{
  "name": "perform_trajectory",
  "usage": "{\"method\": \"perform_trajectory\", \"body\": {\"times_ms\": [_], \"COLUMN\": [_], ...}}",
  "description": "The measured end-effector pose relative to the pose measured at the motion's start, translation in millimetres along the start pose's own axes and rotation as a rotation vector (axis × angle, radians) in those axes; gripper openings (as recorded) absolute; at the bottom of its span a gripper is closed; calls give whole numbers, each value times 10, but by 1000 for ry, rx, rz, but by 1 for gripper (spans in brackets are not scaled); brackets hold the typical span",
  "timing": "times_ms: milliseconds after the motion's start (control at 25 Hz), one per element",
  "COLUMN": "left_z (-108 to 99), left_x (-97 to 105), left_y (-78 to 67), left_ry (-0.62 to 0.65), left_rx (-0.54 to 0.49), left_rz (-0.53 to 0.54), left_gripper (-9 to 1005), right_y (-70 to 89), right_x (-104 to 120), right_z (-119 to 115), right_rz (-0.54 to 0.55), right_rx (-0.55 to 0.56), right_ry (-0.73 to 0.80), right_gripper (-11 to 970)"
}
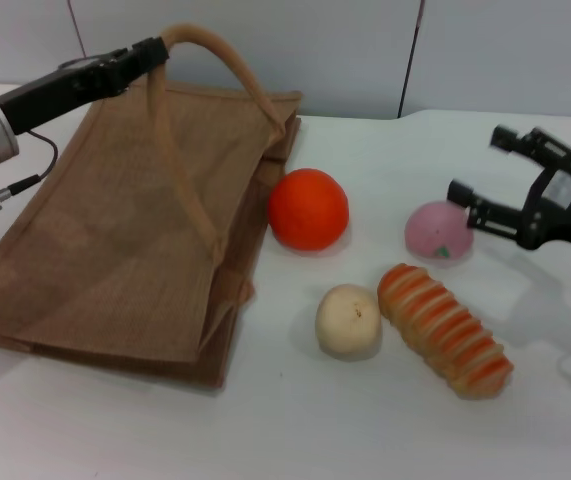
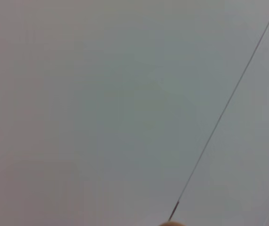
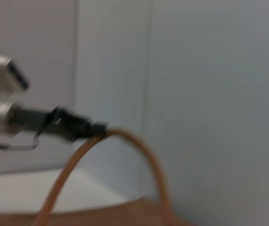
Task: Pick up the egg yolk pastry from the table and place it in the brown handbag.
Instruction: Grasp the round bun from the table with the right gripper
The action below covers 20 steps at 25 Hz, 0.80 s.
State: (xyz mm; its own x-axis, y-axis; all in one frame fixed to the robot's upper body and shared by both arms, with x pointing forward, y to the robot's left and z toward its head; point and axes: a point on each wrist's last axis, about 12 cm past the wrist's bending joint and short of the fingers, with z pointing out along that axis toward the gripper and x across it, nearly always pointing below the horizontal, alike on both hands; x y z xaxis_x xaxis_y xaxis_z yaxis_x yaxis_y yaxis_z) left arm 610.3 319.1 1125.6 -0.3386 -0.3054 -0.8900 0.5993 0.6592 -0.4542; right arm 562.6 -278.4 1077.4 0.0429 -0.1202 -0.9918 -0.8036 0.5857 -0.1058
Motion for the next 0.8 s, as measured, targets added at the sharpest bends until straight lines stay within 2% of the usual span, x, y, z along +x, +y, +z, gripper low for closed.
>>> {"method": "perform_trajectory", "body": {"times_ms": [320,800], "left_z": [-30,-62], "left_x": [-24,-72], "left_y": [-12,-35], "left_ry": [-36,-74], "left_rx": [13,41], "left_rz": [1,-9], "left_gripper": [131,127], "right_y": [26,129], "right_x": [-55,-44], "right_z": [165,335], "right_rz": [25,74], "right_rx": [-213,-398], "right_ry": [150,332], "right_gripper": [886,885]}}
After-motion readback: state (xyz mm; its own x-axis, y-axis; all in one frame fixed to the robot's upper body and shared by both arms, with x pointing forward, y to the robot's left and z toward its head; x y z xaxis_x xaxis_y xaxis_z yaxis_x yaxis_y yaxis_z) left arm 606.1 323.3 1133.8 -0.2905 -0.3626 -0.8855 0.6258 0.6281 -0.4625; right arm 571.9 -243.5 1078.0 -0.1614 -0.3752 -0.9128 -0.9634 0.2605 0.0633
